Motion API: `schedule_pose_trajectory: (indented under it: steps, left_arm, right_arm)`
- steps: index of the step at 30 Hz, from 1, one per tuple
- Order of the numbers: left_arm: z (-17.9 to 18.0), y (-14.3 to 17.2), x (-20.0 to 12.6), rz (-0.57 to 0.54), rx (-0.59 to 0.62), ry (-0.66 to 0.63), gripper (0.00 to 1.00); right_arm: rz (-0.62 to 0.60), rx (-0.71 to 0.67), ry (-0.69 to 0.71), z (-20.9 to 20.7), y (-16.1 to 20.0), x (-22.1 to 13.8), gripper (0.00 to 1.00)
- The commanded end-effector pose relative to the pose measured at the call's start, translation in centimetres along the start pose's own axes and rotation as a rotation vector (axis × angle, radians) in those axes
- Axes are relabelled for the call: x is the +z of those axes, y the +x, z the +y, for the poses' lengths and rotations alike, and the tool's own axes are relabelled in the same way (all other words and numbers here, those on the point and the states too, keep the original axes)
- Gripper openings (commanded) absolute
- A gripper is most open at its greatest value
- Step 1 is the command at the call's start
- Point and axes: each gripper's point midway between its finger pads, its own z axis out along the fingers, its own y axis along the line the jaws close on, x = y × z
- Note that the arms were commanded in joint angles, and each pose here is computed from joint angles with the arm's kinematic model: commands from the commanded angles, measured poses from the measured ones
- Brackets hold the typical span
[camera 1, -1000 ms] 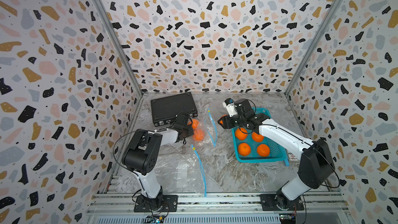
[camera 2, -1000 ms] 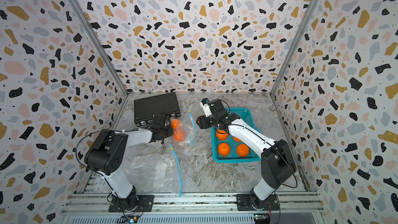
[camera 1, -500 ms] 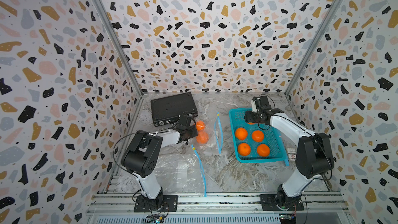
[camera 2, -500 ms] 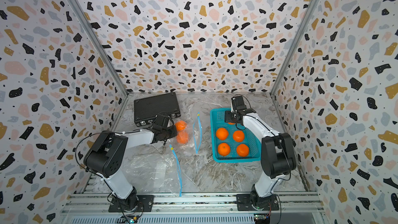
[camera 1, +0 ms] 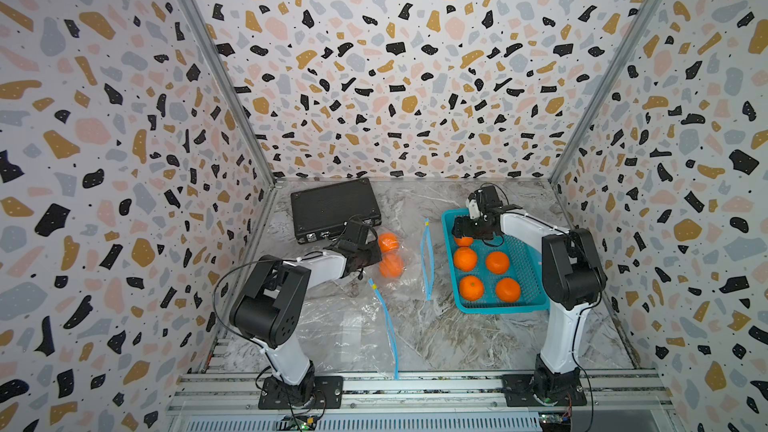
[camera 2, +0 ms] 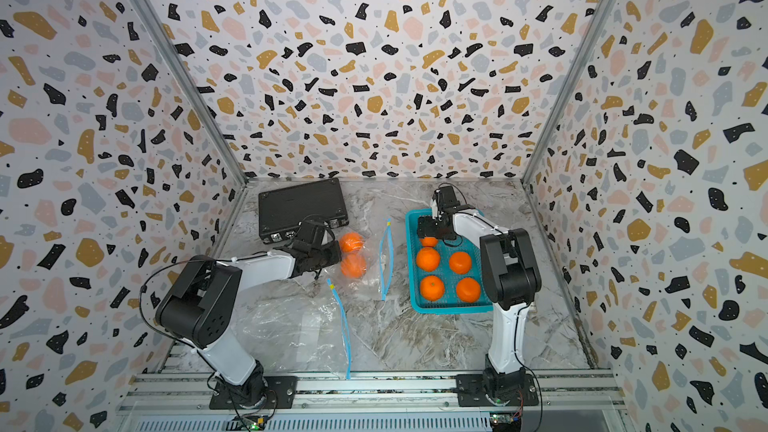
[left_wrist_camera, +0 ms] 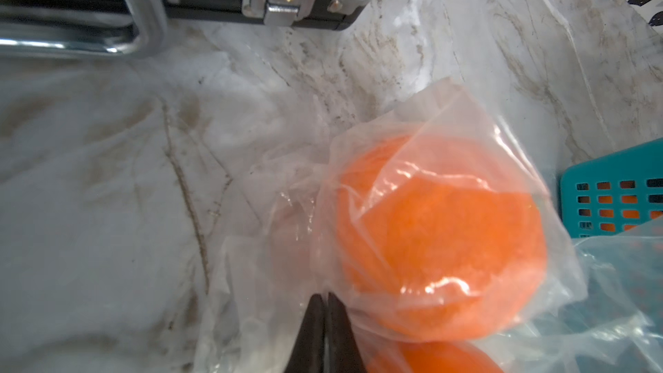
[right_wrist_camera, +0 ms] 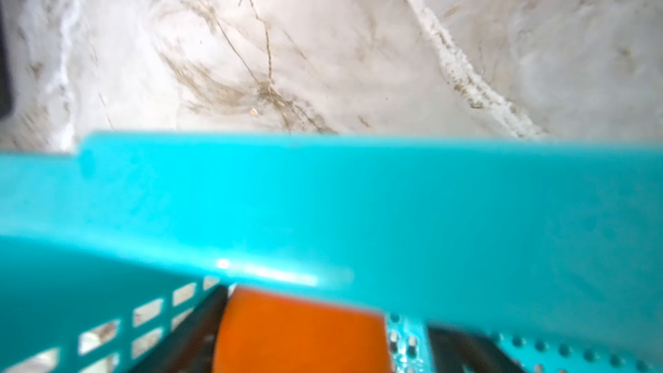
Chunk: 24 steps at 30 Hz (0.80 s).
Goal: Open the zip-top bag and take out the orange
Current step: Place the orange in the basket, then pick up the orange from the zipper food storage bag.
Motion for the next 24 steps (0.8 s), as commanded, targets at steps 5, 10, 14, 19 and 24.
schedule_pose_trajectory:
  steps: [5, 10, 14, 19, 24]
  left_arm:
    - [-0.4, -0.6, -1.2, -0.023, 0.024, 0.003, 0.1]
    - [0.8, -0.6, -0.4, -0.02, 0.002, -0.019, 0.05]
    - [1.5, -0.9, -0.6, -0.032, 0.001, -0.042, 0.03]
    - [2.1, -1.0, -0.8, -0.033, -0.011, -0.05, 0.01]
    - [2.3, -1.3, -1.4, -0.046, -0.018, -0.053, 0.01]
  right_arm:
    - [-0.113, -0.076, 0.025, 2.0, -2.0, -7.3, 1.0]
    - [-0.222, -0.238, -0.186, 8.3, 0.1, -11.1, 1.0]
    - [-0.243, -0.364, -0.289, 12.0, 3.3, -12.8, 1.0]
    - [-0.162, -0.451, -0.371, 15.5, 6.7, -12.9, 0.66]
    - [-0.085, -0.43, -0.505, 18.6, 7.4, -11.5, 0.4]
